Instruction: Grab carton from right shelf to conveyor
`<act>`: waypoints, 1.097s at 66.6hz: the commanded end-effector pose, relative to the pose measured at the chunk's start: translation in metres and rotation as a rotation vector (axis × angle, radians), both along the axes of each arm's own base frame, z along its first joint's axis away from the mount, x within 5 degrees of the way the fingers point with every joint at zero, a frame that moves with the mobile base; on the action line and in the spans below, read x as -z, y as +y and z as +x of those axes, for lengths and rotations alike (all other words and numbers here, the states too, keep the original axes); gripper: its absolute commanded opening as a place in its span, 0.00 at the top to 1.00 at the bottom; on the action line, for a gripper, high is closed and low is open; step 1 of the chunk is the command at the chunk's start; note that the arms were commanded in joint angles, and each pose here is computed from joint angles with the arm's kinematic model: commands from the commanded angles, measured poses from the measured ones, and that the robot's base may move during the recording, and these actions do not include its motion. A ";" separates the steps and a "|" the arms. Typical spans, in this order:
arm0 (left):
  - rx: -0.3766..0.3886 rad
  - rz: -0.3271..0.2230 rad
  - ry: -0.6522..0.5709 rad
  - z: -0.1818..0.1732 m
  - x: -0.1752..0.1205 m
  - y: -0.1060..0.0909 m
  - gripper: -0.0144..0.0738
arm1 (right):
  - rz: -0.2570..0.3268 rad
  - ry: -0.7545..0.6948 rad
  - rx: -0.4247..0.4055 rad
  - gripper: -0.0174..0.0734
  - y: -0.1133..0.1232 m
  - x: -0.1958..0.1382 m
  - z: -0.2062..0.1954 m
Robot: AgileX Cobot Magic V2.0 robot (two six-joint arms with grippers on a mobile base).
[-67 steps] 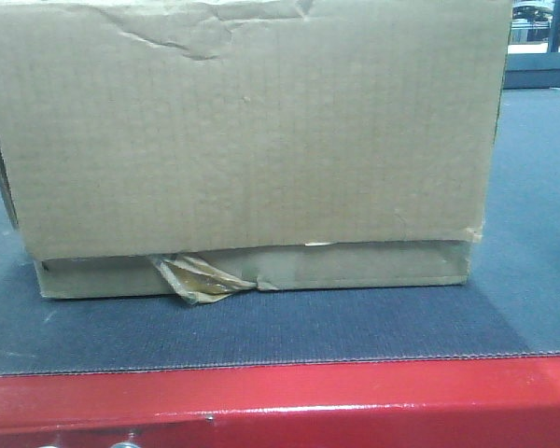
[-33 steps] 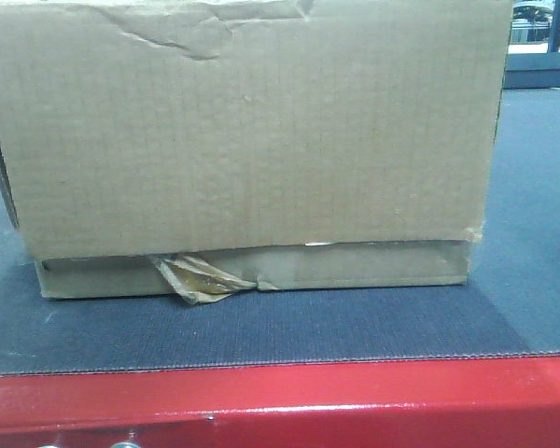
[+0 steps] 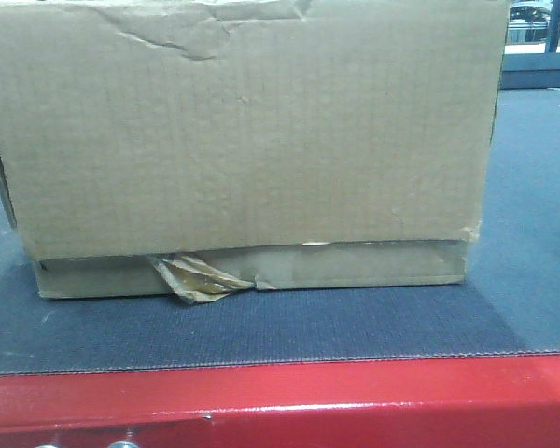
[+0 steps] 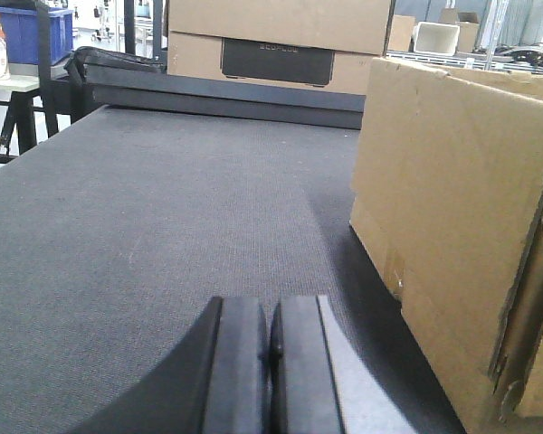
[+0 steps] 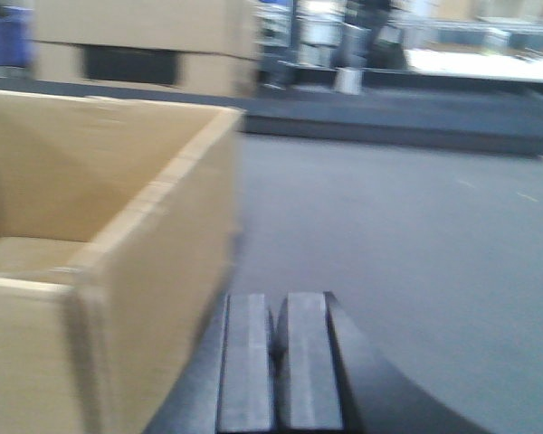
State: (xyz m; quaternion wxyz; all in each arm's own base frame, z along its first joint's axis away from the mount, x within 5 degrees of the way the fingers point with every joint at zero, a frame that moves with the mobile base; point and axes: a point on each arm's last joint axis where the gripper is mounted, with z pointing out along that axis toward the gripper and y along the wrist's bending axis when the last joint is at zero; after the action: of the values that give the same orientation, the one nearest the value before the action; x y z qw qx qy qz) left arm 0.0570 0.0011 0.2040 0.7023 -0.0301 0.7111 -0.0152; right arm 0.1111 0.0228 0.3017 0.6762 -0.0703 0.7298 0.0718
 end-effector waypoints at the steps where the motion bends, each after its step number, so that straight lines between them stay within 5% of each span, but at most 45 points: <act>1: -0.005 -0.003 -0.028 -0.001 -0.003 0.000 0.83 | 0.010 -0.013 0.088 0.88 -0.011 0.003 -0.010; 15: -0.005 -0.003 -0.028 -0.001 -0.003 0.000 0.83 | 0.067 -0.084 0.234 0.88 -0.025 0.038 -0.042; 29: -0.005 -0.003 -0.028 -0.001 -0.003 0.000 0.83 | 0.103 -0.065 0.263 0.88 -0.026 0.096 -0.053; 73: -0.005 -0.003 -0.028 -0.001 -0.003 0.000 0.83 | 0.098 -0.060 0.263 0.88 -0.026 0.097 -0.055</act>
State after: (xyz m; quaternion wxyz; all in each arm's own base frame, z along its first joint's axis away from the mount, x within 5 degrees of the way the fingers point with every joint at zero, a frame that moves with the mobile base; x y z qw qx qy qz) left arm 0.0570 0.0011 0.2035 0.7020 -0.0304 0.7114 -0.0155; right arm 0.0569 -0.0028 0.2011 0.6892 0.0588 0.7218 0.0210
